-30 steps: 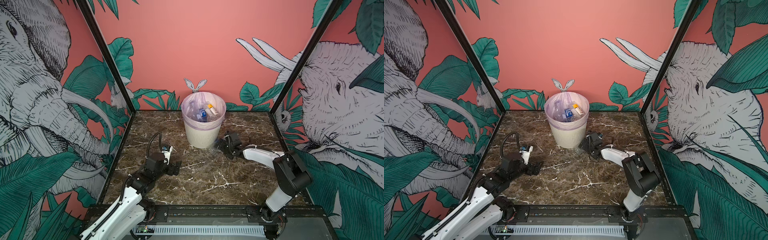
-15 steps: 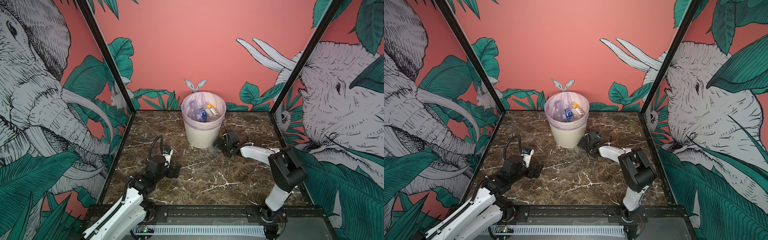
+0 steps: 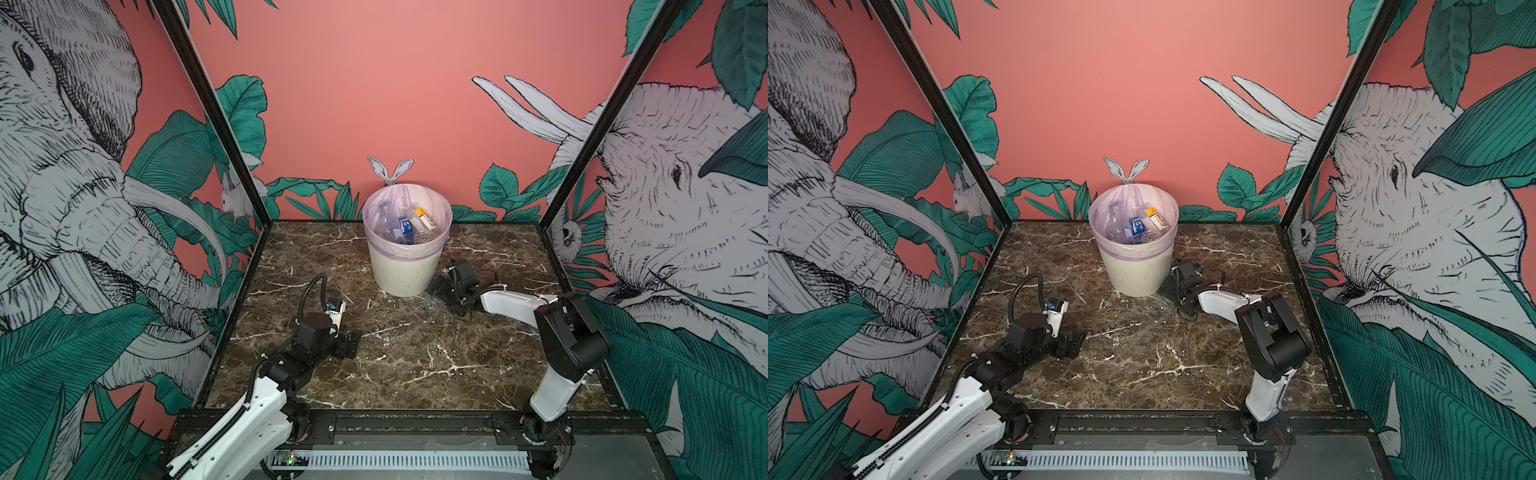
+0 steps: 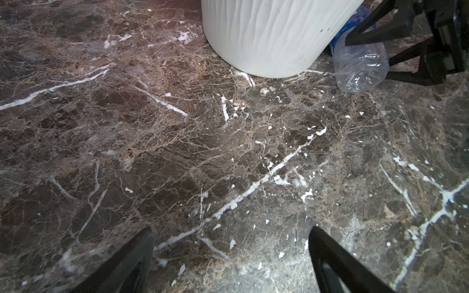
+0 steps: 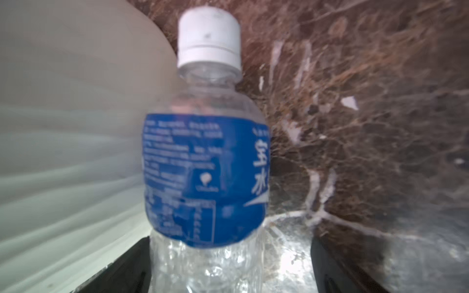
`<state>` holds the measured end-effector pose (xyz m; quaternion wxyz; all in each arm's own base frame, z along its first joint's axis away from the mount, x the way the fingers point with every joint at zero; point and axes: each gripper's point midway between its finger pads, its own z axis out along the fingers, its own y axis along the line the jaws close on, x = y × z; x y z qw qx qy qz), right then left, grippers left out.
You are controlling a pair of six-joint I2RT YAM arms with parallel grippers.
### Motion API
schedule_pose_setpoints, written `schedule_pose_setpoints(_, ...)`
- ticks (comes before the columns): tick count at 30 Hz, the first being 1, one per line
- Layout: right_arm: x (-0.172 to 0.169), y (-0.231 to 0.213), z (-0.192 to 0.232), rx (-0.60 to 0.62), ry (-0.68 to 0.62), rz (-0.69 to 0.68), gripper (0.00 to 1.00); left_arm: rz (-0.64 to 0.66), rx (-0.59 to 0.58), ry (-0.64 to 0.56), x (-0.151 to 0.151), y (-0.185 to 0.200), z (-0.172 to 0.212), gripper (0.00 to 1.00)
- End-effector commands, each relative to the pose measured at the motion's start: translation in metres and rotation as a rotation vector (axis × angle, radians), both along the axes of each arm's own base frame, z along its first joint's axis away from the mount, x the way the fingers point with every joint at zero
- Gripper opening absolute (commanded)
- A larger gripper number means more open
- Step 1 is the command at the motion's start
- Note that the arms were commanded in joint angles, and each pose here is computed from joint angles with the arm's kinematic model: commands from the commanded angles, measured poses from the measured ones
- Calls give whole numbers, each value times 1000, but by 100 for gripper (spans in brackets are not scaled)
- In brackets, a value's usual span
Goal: Throw the plastic bottles in the bin
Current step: 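Close the right gripper around the blue-labelled bottle's body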
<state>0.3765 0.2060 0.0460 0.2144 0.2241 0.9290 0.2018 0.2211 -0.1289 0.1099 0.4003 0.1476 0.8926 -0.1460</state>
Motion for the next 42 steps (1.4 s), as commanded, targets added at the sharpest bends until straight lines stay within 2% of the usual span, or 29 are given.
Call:
schedule_pose_setpoints(1,4,-8,-3,-83,11,28,97,1,2,-12,2,-1,-1,96)
schedule_pose_setpoints(16,12,-24,-2,-359,42,243,92,2,7,-8,3,-2,-3,96)
schedule_pose_setpoints(24,9,-31,-11,-440,54,325,84,2,10,-7,3,-2,-4,96)
schedule_pose_setpoints(36,8,-39,-24,-558,82,412,80,6,12,-5,4,-2,-4,96)
schedule_pose_setpoints(42,6,-39,-27,-572,88,438,69,7,13,-2,4,-2,-5,96)
